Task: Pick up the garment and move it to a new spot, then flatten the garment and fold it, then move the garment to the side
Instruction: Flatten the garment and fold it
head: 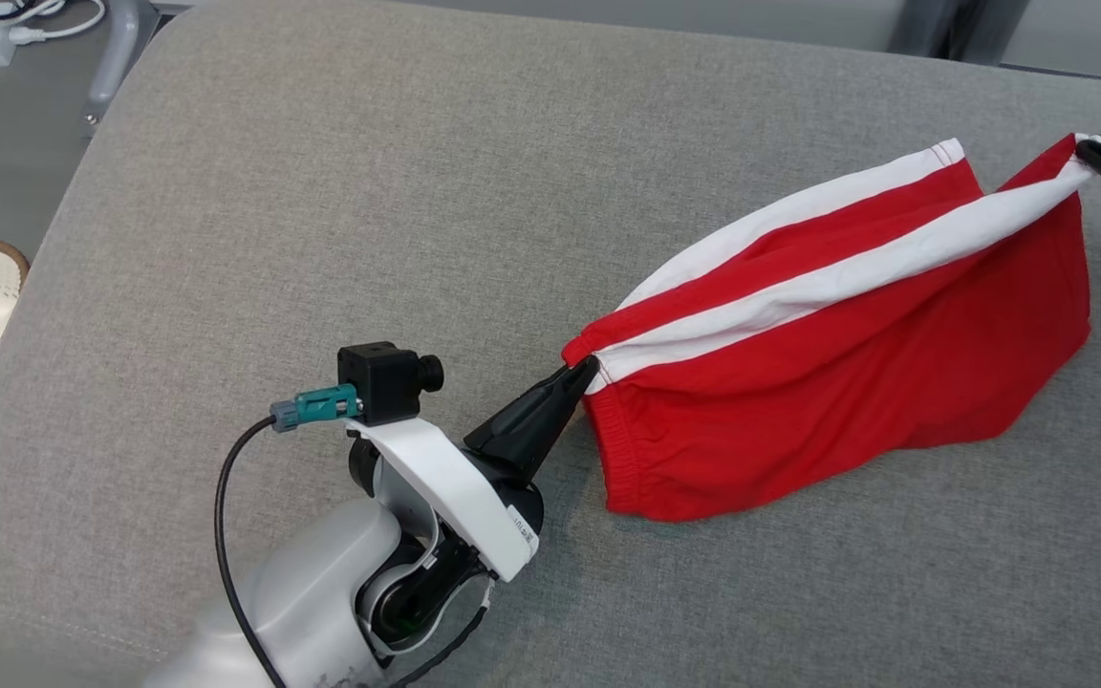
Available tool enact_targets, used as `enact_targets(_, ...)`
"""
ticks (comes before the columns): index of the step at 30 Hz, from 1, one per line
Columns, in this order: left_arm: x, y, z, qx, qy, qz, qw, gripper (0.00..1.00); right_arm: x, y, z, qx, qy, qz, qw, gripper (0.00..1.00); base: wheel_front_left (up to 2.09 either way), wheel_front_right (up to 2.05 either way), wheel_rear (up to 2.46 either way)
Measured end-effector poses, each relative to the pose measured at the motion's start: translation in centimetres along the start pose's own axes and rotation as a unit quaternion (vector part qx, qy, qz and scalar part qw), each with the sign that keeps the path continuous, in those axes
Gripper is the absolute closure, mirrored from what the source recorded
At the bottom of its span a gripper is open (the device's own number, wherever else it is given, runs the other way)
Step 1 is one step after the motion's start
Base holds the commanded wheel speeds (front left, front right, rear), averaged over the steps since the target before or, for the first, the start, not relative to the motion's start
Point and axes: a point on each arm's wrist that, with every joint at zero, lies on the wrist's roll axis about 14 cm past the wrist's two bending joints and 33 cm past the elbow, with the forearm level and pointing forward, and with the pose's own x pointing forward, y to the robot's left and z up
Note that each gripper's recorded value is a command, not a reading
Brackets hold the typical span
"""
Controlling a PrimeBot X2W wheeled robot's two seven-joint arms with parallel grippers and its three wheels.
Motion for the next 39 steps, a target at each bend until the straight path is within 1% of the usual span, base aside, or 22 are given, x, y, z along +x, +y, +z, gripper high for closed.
enact_targets(5, -0.2, 1.3, 0.1, -0.011, -0.009, 0.021, 1.000, 1.00, 1.6, 0.0, 0.5, -0.009, -0.017, 0.002, 1.000, 1.00, 0.00, 0.00, 0.00)
enact_targets(9, -0.2, 2.5, 0.8, -0.009, -0.030, 0.041, 0.999, 1.00, 2.9, -0.1, 0.4, -0.010, -0.018, 0.002, 1.000, 1.00, 0.00, 0.00, 0.00)
enact_targets(13, 0.3, 2.8, 0.8, -0.010, -0.036, 0.048, 0.998, 1.00, 4.2, -0.2, 0.6, -0.011, -0.022, 0.004, 1.000, 1.00, 0.00, 0.00, 0.00)
enact_targets(22, 2.0, 2.8, -0.2, -0.006, -0.025, 0.050, 0.998, 1.00, 7.6, -0.2, -0.1, -0.027, -0.007, 0.011, 1.000, 1.00, 0.00, 0.00, 0.00)
enact_targets(25, 2.3, 3.4, -0.5, -0.004, -0.020, 0.059, 0.998, 1.00, 8.7, -0.2, -0.7, -0.039, 0.003, 0.011, 0.999, 1.00, 0.00, 0.00, 0.00)
enact_targets(28, 2.2, 5.1, -0.3, -0.001, -0.024, 0.086, 0.996, 1.00, 9.5, -0.5, -1.3, -0.038, 0.013, 0.005, 0.999, 1.00, 0.00, 0.00, 0.00)
enact_targets(29, 2.2, 5.7, -0.1, 0.000, -0.027, 0.095, 0.995, 1.00, 9.8, -0.9, -1.3, -0.037, 0.011, 0.000, 0.999, 0.32, 0.00, 0.00, 0.00)
enact_targets(30, 2.2, 6.0, -0.1, 0.001, -0.027, 0.100, 0.995, 1.00, 10.0, -1.3, -1.1, -0.038, 0.005, -0.007, 0.999, 0.00, 0.00, 0.00, 0.00)
enact_targets(31, 2.3, 6.1, -0.1, 0.004, -0.027, 0.103, 0.994, 0.80, 10.2, -1.6, -0.8, -0.041, -0.001, -0.013, 0.999, 0.00, 0.00, 0.00, 0.00)
enact_targets(32, 2.4, 6.3, -0.1, 0.005, -0.028, 0.105, 0.994, 0.80, 10.3, -1.9, -0.7, -0.042, -0.005, -0.020, 0.999, 0.00, 0.00, 0.00, 0.00)
enact_targets(33, 2.4, 6.4, -0.1, 0.006, -0.028, 0.109, 0.994, 0.32, 10.4, -2.1, -0.8, -0.042, -0.006, -0.024, 0.999, 0.00, 0.00, 0.00, 0.00)
enact_targets(34, 2.3, 6.6, 0.0, 0.007, -0.030, 0.112, 0.993, 0.00, 10.5, -2.2, -1.0, -0.040, -0.005, -0.026, 0.999, 0.00, 0.00, 0.00, 0.00)
enact_targets(39, 2.7, 6.2, -0.1, 0.014, -0.030, 0.107, 0.994, 0.00, 10.5, -2.0, -1.3, -0.035, -0.008, -0.032, 0.999, 0.00, 0.00, 0.00, 0.00)
